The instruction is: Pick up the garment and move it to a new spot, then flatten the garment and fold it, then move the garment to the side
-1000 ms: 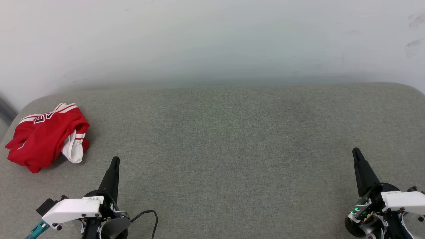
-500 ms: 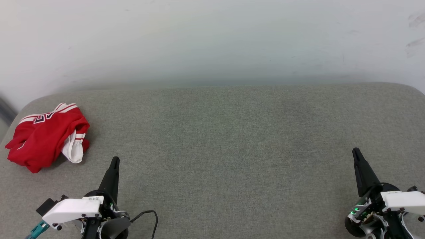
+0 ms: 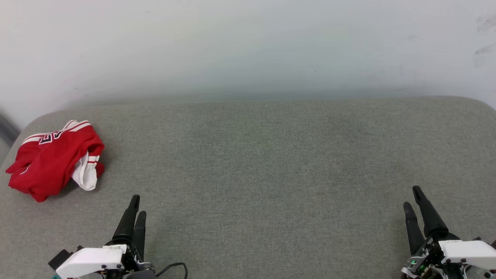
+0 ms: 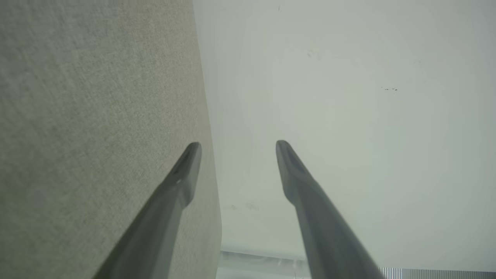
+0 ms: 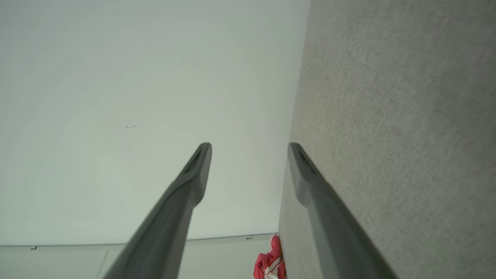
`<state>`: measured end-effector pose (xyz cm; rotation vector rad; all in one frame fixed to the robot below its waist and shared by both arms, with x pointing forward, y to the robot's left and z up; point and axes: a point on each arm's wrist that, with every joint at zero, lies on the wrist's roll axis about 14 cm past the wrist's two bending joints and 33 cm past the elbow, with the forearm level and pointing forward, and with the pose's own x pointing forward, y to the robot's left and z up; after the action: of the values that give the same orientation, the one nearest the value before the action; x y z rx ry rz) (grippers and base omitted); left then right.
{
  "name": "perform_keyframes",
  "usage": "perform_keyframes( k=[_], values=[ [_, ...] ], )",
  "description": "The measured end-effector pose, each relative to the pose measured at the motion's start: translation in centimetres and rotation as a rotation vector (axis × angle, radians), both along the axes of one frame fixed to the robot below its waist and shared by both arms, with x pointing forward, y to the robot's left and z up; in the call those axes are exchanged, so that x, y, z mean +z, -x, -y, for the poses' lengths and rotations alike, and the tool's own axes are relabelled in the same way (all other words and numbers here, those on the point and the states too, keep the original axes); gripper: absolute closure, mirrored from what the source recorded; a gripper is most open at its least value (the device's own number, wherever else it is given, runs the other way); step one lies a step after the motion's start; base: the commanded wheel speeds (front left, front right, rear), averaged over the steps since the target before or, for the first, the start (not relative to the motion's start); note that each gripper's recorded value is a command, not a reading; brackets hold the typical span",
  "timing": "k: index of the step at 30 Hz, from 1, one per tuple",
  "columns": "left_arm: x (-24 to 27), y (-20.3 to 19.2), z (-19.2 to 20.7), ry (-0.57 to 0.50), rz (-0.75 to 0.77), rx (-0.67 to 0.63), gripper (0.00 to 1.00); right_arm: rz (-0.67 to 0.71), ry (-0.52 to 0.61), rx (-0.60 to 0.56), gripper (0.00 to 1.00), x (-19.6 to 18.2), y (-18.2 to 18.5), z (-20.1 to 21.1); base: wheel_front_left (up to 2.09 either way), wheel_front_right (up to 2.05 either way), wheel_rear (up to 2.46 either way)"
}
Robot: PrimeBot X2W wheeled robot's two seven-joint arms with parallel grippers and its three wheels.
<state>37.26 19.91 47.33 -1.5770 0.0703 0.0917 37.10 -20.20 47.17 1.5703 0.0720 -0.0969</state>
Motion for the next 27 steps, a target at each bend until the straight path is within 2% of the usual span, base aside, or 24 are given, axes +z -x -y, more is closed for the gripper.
perform_keyframes(
  k=[9,19,27],
  values=[
    [-0.1,0.1,-0.6,-0.058,-0.005,0.032,0.00,-0.004,0.057,-0.030,0.00,0.0,0.0,0.5,0.00,0.00,0.00],
    [0.6,0.2,-2.6,-0.180,0.004,0.098,0.00,0.009,0.255,-0.042,0.00,0.8,-0.2,1.1,0.00,0.00,0.00],
    [1.8,0.2,-4.2,-0.303,0.030,0.147,0.00,0.072,0.481,-0.041,0.00,3.2,-0.7,1.3,0.00,0.00,0.00]
  ],
)
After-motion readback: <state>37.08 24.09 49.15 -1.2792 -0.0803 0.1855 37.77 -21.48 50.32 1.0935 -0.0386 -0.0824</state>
